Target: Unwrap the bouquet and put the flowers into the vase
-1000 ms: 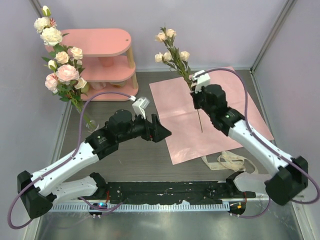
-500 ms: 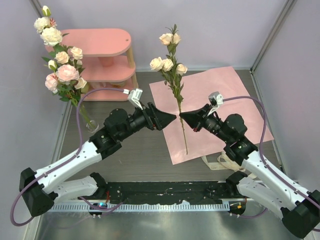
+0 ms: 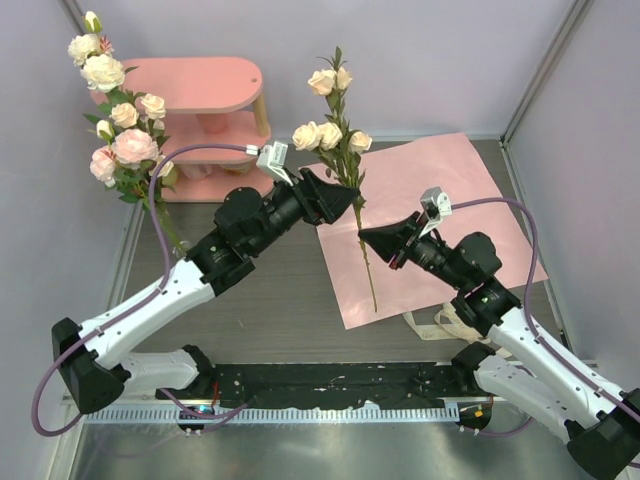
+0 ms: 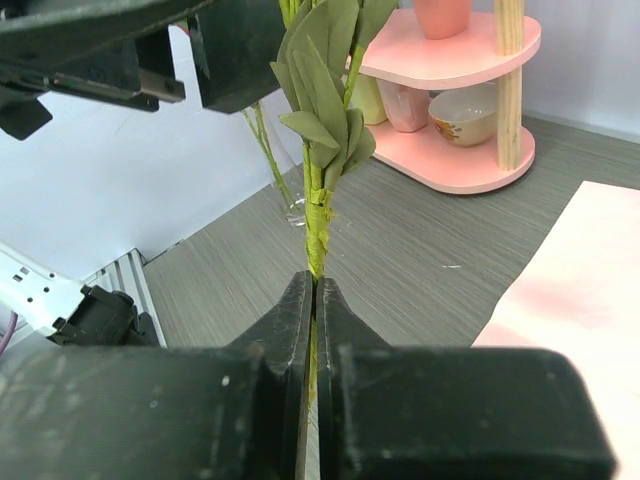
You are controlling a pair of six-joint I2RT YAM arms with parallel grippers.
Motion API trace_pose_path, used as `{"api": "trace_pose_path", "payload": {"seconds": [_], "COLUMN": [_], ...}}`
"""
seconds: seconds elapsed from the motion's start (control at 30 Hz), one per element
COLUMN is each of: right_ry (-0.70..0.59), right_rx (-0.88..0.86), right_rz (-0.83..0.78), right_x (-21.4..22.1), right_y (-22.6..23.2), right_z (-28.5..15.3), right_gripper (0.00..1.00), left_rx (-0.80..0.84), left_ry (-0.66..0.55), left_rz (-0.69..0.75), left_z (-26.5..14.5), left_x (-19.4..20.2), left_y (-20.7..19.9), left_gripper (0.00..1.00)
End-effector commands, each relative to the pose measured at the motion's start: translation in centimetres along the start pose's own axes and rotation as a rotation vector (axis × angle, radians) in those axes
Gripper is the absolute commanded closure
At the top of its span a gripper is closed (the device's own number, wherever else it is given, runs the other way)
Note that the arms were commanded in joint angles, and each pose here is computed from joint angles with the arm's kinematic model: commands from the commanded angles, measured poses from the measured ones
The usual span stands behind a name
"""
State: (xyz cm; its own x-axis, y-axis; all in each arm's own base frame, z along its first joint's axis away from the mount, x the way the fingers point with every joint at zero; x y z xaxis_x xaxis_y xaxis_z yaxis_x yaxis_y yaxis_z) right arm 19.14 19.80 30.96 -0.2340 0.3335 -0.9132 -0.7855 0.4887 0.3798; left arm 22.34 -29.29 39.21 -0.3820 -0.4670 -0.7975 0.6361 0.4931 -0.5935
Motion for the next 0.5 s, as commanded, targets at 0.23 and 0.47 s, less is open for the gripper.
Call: {"api": "trace_pose_path", "payload": {"seconds": [0.23,0.47], "right_ry": [-0.011,-0.007], "right_rx": [-0.056,-0.013], "right_rz": [-0.058,-0.047], "right_x": [-0.9,-0.7], "right_y": [1.2,0.8], "right_z": [-0.4,-0.6], "right_gripper": [0.99,0.83], "left_rx": [0.022,0.011], "left_ry": [-0.100,-0.099], "left_rz": [0.053,0.136], "left_z": [1.5,1.1], "left_x": [-3.1,-3.6], "left_y": [-1.5,-1.4], "left_gripper": [0.57,0.96]}}
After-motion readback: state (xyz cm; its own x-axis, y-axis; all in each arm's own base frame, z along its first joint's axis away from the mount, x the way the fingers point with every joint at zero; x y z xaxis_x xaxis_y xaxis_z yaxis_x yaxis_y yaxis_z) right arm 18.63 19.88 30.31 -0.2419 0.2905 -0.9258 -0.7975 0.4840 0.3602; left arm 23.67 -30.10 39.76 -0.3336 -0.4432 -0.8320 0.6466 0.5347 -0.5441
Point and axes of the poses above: each gripper's point midway between its finger pads, its own z axis out along the fingers, its own y axis along the line the jaws close on, x = y × z, the point moved 5 cm from there along -z, back along the fingers, and after that the axes turned 4 degrees about z, right-handed, at the moved point
